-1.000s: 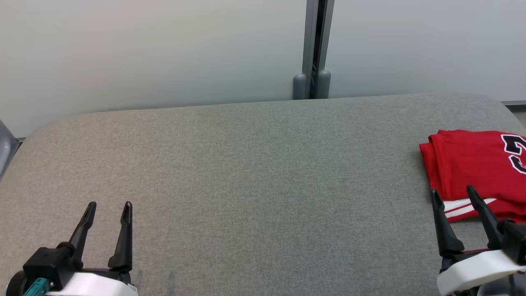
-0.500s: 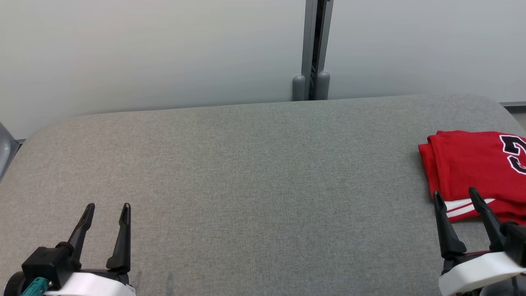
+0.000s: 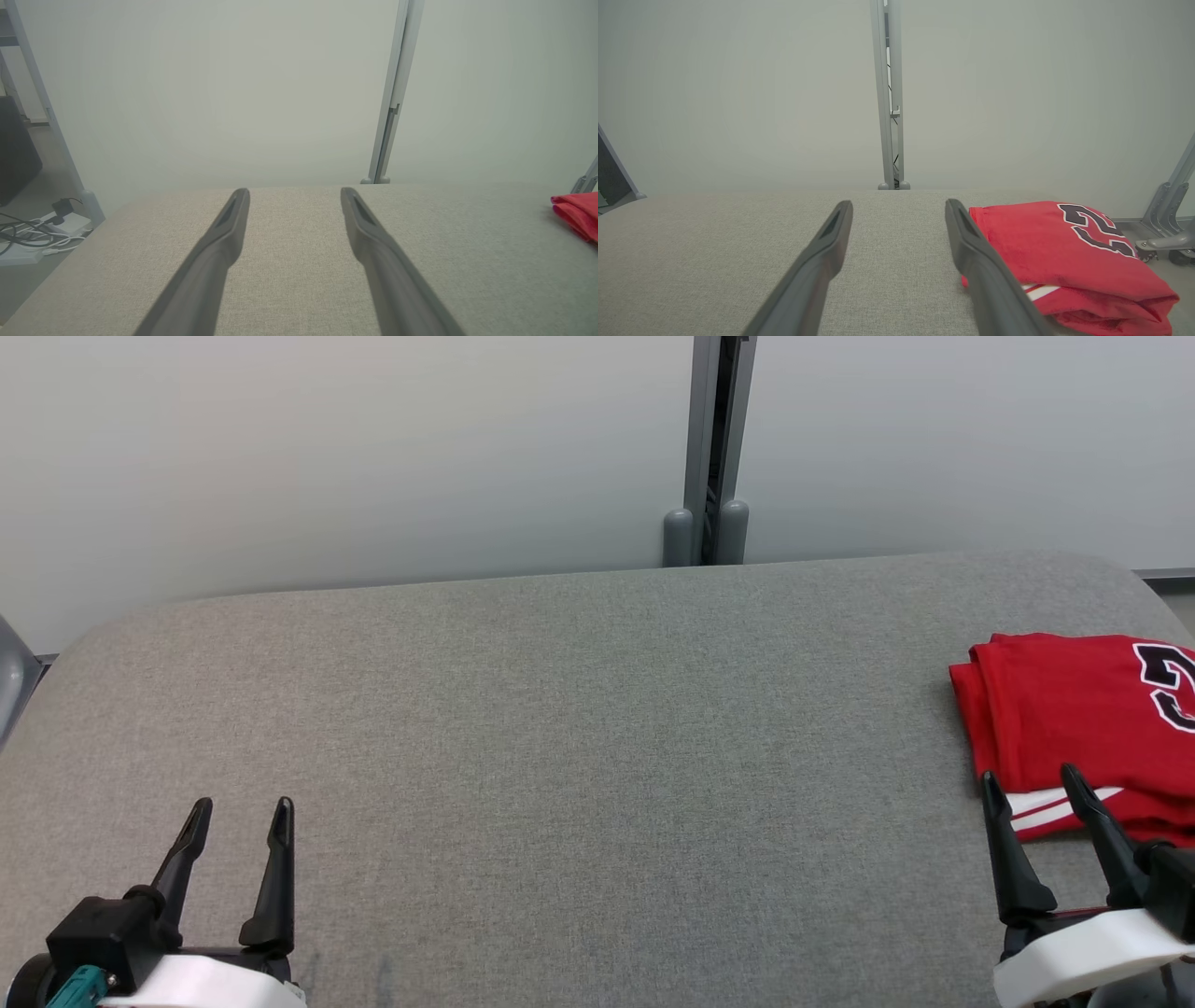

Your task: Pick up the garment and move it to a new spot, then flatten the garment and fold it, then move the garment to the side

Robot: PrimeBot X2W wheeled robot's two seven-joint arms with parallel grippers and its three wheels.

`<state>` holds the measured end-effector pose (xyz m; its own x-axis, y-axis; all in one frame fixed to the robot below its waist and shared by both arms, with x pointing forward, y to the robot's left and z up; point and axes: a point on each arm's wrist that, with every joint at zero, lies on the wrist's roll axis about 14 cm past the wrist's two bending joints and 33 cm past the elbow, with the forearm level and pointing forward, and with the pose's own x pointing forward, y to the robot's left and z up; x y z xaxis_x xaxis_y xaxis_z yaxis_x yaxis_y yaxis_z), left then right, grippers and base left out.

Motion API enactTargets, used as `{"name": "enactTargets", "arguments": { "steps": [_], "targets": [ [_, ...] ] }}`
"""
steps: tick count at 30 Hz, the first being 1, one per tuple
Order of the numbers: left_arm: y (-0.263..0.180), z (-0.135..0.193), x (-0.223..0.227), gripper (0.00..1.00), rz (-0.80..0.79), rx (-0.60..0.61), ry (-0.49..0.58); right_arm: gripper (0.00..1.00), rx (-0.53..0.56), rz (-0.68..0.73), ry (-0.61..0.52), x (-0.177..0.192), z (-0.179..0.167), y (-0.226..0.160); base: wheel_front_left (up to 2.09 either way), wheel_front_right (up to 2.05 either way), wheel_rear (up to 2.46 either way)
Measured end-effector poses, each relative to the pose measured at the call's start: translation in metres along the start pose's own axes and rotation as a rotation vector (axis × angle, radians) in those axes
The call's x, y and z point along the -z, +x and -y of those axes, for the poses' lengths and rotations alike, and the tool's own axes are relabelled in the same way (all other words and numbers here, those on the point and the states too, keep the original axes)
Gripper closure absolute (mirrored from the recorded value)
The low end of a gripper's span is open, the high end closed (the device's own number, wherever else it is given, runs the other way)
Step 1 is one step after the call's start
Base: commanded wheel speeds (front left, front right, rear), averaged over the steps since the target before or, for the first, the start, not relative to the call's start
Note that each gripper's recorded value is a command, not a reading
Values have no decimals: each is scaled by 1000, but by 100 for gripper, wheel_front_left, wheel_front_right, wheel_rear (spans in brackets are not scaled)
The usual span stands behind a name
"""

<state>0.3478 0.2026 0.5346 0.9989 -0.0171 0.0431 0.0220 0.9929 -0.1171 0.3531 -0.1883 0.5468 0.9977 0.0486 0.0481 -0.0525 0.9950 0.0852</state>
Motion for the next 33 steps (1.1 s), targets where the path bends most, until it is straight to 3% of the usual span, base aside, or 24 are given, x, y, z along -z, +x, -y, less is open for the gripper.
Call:
{"name": "enactTargets", "arguments": {
  "steps": [5,6,15,33],
  "targets": [
    [0,-1,0,0,2,-2,1,0,-3,0,3,0,-1,0,0,0,0],
    [0,-1,1,100,0,-2,0,100,-3,-2,4,1,-1,0,0,0,0],
    [-8,2,32,100,-100,-34,-108,100,2,-93,110,32,-5,-5,0,0,0],
    [7,-17,38,100,-135,-110,-416,100,-22,-93,462,36,-16,18,0,0,0]
  ]
}}
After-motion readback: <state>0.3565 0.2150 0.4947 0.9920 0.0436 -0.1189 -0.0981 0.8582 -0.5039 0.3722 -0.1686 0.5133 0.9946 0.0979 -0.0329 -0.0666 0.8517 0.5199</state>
